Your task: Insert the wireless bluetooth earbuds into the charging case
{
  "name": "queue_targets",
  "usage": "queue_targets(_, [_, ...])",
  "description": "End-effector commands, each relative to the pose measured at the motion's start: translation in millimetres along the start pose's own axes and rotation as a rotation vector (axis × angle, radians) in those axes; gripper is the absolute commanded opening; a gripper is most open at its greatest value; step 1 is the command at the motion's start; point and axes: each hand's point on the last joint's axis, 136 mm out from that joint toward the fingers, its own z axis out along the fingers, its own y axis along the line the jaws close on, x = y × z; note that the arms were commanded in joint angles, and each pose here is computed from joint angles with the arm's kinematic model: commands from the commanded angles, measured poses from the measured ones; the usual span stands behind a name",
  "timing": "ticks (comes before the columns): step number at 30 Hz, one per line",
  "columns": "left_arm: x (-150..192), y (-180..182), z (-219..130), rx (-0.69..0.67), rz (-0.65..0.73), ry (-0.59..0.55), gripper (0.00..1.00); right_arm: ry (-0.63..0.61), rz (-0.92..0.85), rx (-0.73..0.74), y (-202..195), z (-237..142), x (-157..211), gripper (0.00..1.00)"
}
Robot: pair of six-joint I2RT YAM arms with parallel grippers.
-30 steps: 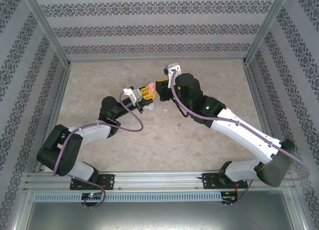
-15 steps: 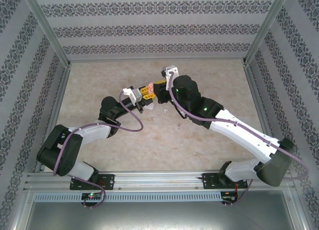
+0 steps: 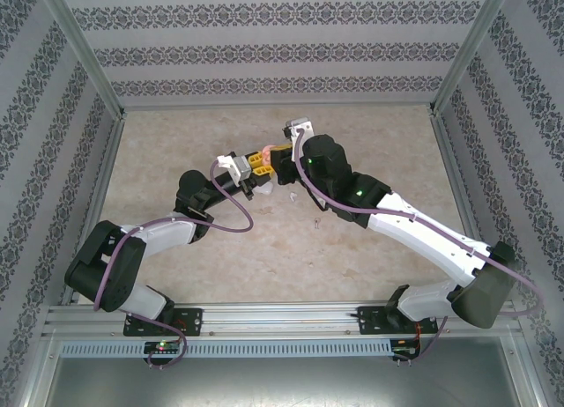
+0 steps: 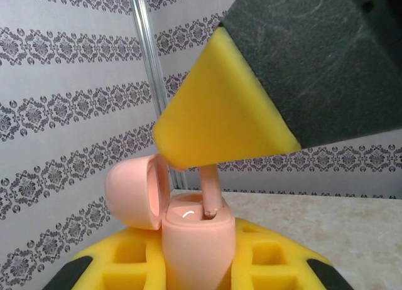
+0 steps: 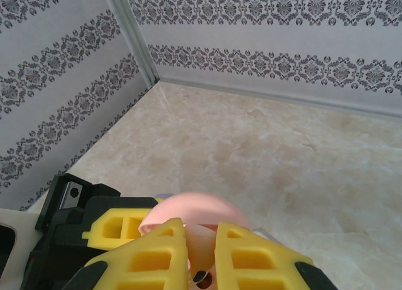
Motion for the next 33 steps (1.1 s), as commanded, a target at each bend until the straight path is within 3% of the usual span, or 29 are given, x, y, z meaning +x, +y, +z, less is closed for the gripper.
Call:
queue_targets(1, [-39,-5,4,0.026,0.054,-0.109,0.0,0.011,-0.002,-0.002,2,5,9,0.13])
queue_targets(7, [-40,-4,5,0.028,0.048,-0.106,0.0,0.024,-0.043,-0.013,4,7,13,0.13])
queue_targets(25, [-44,-4,6,0.03,0.042,-0.103,0.0,0.172,-0.274,-0.234,38,9,53,0.11])
queue_targets(29, [-43,-4,6,0.029,0.038,-0.099,0.0,0.166,-0.255,-0.2,34,12,49,0.16])
queue_targets(33, [-40,-3,6,0.025,0.031,-0.091,0.0,0.115,-0.202,-0.152,30,8,28,0.36])
